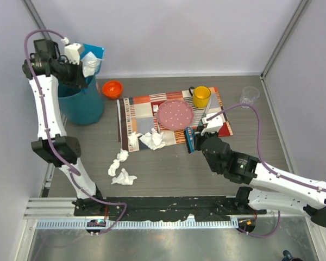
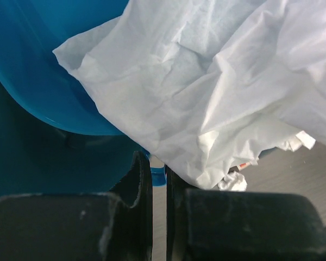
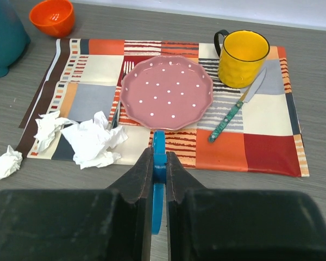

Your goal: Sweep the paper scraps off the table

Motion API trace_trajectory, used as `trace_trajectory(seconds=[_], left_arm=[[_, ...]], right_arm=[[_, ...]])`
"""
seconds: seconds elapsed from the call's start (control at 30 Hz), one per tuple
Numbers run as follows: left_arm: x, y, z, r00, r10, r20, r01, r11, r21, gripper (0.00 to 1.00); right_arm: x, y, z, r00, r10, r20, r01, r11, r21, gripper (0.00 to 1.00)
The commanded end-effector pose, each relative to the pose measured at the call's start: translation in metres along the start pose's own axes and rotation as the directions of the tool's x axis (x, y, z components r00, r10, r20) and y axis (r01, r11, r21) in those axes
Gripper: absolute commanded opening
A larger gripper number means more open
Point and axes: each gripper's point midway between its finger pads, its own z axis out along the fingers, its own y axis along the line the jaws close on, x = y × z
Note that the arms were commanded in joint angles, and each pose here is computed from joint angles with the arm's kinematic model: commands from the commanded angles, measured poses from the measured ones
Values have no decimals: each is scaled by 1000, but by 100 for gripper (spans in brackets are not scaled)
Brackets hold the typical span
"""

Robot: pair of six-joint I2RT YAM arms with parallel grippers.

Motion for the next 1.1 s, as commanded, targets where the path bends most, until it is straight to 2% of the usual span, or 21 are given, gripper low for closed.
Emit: trace_trajectory(seconds=[0.0, 0.1, 0.17, 0.2, 0.27, 0.3, 0.37, 0.4, 0.43, 0.6, 0.63, 0.67, 0.7, 0.73, 0.77, 0.8, 0.87, 0.9, 0.97, 1.0, 1.07], left_arm=[[22, 19, -28, 978, -202, -56, 203, 979, 0, 0], [14, 56, -44, 969, -247, 26, 248, 963, -104, 0], [22, 77, -46, 972, -235, 13, 232, 947, -223, 0], [11, 86, -59, 979, -191, 70, 203, 936, -287, 0], [13, 99, -66, 985, -157, 76, 174, 909, -378, 0], [26, 109, -68, 986, -162, 37, 161, 881, -445, 0], [18, 121, -92, 994, -84, 65, 106, 827, -552, 0], [32, 134, -95, 995, -94, 19, 86, 778, -622, 0], [24, 140, -111, 998, -40, 38, 55, 738, -672, 0], [21, 166, -148, 1000, 22, -18, -27, 549, -835, 0], [29, 172, -151, 998, 6, -55, -51, 495, -868, 0], [17, 175, -168, 997, 62, -51, -73, 432, -899, 0], [11, 175, -169, 994, 93, -61, -93, 397, -913, 0], [25, 182, -166, 989, 63, -135, -149, 335, -930, 0], [25, 183, -168, 970, 93, -224, -241, 290, -926, 0], [4, 181, -182, 969, 153, -196, -224, 192, -956, 0], [12, 182, -175, 950, 149, -274, -293, 128, -947, 0], [1, 177, -180, 936, 188, -298, -318, 84, -945, 0], [2, 175, -178, 923, 187, -337, -350, 39, -936, 0], [-8, 175, -188, 917, 204, -342, -345, -20, -938, 0], [-9, 176, -190, 907, 197, -373, -366, -74, -928, 0]], right_arm=[[-6, -4, -3, 999, 37, 22, -37, 999, 7, 1], [-5, -3, -3, 999, 36, 19, -36, 999, 3, 1], [-4, -2, -3, 999, 31, 15, -31, 1000, -3, 1], [-4, -2, -3, 999, 32, 16, -32, 999, -4, 1], [-2, -1, -1, 1000, 25, 10, -25, 1000, -4, 1], [-2, 0, -1, 1000, 21, 9, -21, 1000, -5, 1], [-1, 1, 0, 1000, 26, 3, -26, 1000, -8, 1], [0, 2, 0, 1000, 26, 1, -26, 1000, -12, 1], [1, 3, 0, 1000, 29, -1, -29, 999, -15, 1], [3, 8, 1, 1000, 27, -6, -28, 999, -34, 1], [3, 9, 2, 1000, 26, -7, -26, 999, -37, 1], [3, 9, 2, 1000, 27, -8, -28, 999, -38, 1], [4, 10, 2, 1000, 26, -10, -26, 999, -41, 1], [3, 11, 2, 1000, 29, -8, -30, 998, -46, 1], [4, 11, 2, 1000, 27, -10, -28, 999, -47, 1], [3, 12, 2, 999, 31, -10, -31, 998, -52, 1], [3, 12, 1, 999, 35, -9, -35, 998, -54, 1], [3, 11, 1, 999, 37, -10, -37, 998, -52, 1], [2, 12, 1, 999, 41, -8, -42, 997, -58, 1], [2, 12, 0, 999, 41, -7, -41, 997, -59, 1], [1, 15, 0, 999, 38, -8, -38, 996, -75, 1]])
